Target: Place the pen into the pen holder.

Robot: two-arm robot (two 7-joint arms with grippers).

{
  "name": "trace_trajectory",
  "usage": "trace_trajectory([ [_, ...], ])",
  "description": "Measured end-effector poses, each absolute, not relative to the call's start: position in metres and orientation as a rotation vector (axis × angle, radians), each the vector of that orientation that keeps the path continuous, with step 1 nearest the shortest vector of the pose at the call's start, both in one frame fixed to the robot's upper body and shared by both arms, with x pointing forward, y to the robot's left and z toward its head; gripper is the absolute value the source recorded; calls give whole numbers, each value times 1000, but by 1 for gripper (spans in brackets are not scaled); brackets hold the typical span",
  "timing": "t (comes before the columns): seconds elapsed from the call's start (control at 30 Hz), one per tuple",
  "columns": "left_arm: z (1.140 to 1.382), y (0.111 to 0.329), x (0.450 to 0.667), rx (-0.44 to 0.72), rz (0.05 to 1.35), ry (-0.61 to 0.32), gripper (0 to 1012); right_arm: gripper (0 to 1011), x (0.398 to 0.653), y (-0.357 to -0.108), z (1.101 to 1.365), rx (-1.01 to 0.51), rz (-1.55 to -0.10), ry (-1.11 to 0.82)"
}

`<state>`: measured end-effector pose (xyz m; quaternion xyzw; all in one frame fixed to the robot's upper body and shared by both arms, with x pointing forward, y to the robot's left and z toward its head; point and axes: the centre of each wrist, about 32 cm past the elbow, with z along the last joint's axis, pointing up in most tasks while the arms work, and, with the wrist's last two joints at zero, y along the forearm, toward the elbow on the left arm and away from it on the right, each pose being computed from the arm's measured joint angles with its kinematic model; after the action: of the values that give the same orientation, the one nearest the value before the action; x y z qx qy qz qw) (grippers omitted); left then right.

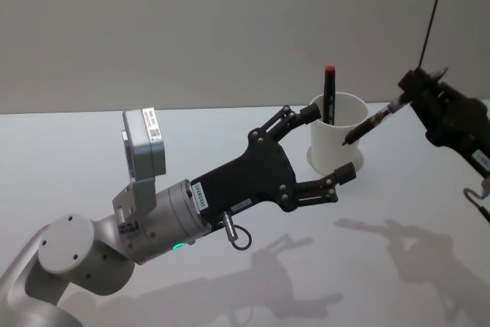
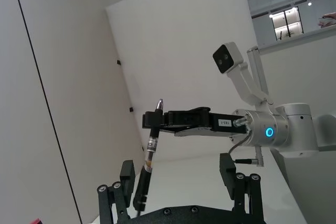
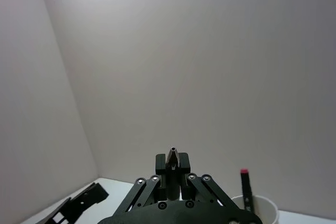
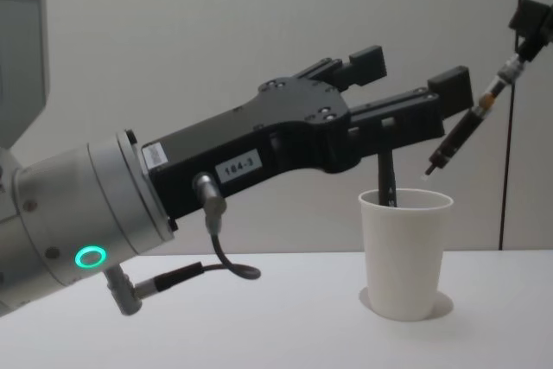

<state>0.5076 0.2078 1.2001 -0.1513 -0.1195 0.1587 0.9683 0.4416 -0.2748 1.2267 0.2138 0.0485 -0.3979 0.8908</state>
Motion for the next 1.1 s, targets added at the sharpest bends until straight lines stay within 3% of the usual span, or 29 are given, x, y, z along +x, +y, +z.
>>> trace_trajectory([
  [1.1, 1200, 208, 508, -306, 321, -241, 1001, 129, 478, -239, 1244, 209, -1064, -349],
])
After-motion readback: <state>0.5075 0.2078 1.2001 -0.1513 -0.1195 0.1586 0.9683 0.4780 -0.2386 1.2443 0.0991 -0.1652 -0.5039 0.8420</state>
